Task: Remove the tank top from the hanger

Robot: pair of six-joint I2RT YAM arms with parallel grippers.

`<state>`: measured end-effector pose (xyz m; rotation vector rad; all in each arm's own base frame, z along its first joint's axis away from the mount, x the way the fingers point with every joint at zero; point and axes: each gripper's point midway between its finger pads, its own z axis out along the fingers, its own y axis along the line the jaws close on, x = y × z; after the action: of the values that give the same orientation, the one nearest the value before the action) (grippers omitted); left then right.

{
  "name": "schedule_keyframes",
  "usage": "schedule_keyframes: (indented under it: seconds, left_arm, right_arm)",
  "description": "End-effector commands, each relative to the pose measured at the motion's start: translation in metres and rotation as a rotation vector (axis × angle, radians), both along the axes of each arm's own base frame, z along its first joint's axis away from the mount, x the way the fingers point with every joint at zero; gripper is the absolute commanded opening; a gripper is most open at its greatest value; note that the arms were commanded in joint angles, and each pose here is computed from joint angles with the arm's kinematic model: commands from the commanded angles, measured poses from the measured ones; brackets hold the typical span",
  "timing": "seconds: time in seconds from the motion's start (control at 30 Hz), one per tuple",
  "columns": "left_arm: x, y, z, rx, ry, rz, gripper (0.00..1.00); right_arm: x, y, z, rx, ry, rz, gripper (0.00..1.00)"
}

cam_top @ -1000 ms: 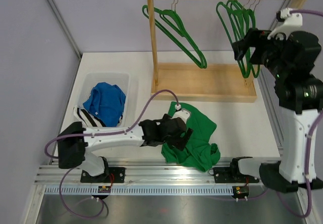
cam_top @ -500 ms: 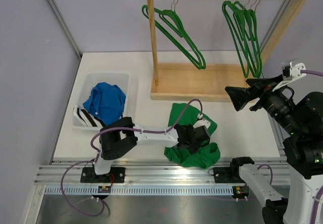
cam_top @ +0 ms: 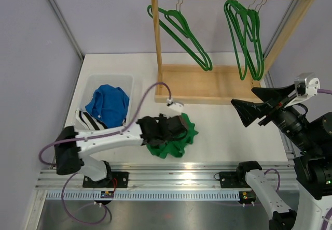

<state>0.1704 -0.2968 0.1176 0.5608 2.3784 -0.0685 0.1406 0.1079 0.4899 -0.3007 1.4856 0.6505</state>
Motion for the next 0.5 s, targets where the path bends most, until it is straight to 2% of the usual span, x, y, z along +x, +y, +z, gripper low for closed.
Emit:
schedule_keyframes:
  seconds: [0.0, 0.33, 0.47]
  left_arm:
    - [0.043, 0.065, 0.074, -0.019, -0.189, 0.206, 0.00]
    - [0.100, 0.191, 0.179, 0.002, -0.328, 0.464, 0.00]
    - [0.126, 0.234, 0.182, 0.027, -0.290, 0.568, 0.00]
  right_arm:
    - [-0.002, 0.004, 0.005, 0.020, -0.025, 0.026, 0.99]
    - [0.000, 0.006, 0.000, 0.022, -0.029, 0.038, 0.99]
    - [0.002, 0.011, -0.001, 0.038, -0.027, 0.064, 1.00]
